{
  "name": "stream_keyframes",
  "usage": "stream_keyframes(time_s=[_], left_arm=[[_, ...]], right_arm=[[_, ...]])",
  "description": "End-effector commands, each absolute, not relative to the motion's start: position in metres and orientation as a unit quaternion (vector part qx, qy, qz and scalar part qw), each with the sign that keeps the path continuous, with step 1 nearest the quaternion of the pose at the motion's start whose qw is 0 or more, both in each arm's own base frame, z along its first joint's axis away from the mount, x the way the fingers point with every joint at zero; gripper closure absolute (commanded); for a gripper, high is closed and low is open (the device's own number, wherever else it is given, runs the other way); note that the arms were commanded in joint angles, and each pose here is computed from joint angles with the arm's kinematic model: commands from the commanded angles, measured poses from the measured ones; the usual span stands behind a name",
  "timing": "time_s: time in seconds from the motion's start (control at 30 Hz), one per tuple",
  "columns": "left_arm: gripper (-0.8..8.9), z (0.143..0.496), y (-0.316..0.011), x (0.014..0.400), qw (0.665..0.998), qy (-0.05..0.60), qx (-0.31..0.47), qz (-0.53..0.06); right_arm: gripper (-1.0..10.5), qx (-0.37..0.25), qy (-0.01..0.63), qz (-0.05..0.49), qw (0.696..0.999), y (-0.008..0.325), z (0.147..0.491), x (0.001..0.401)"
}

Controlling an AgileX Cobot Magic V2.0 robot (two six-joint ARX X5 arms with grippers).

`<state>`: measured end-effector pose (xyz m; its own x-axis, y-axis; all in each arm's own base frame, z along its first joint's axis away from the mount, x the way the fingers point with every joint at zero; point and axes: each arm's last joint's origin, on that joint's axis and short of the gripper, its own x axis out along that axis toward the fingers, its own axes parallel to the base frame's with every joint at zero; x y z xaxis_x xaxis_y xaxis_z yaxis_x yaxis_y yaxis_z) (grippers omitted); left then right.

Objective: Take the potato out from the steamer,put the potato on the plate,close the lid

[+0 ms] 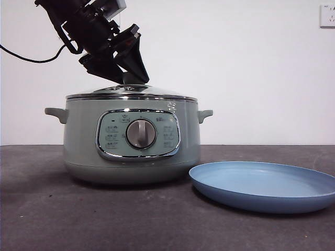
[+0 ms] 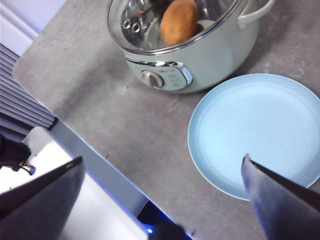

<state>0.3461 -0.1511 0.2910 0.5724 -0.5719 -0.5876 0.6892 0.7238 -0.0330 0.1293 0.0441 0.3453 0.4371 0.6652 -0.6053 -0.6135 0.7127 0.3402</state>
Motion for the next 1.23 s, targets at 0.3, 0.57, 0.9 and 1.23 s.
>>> stream_keyframes(time_s=[0.3,0.57,0.9,1.23], left_arm=[[8.22,0.299,-0.152,0.345,0.886,0.276,0.102,-0.358],[8.22,0.326,-0.143,0.332,0.901,0.240,0.098,-0.348],[8.22,0.384,-0.102,0.286,0.928,0.197,0.076,-0.306],[8.22,0.427,-0.060,0.205,0.947,0.184,0.075,-0.250]], right_arm=[[3.5,0.031,0.368,0.379,0.849,0.044,0.346,0.129],[3.5,0.045,0.350,0.374,0.857,0.045,0.350,0.135],[3.5,0.077,0.342,0.375,0.858,0.057,0.346,0.168],[3.5,0.061,0.354,0.406,0.841,0.125,0.342,0.238]])
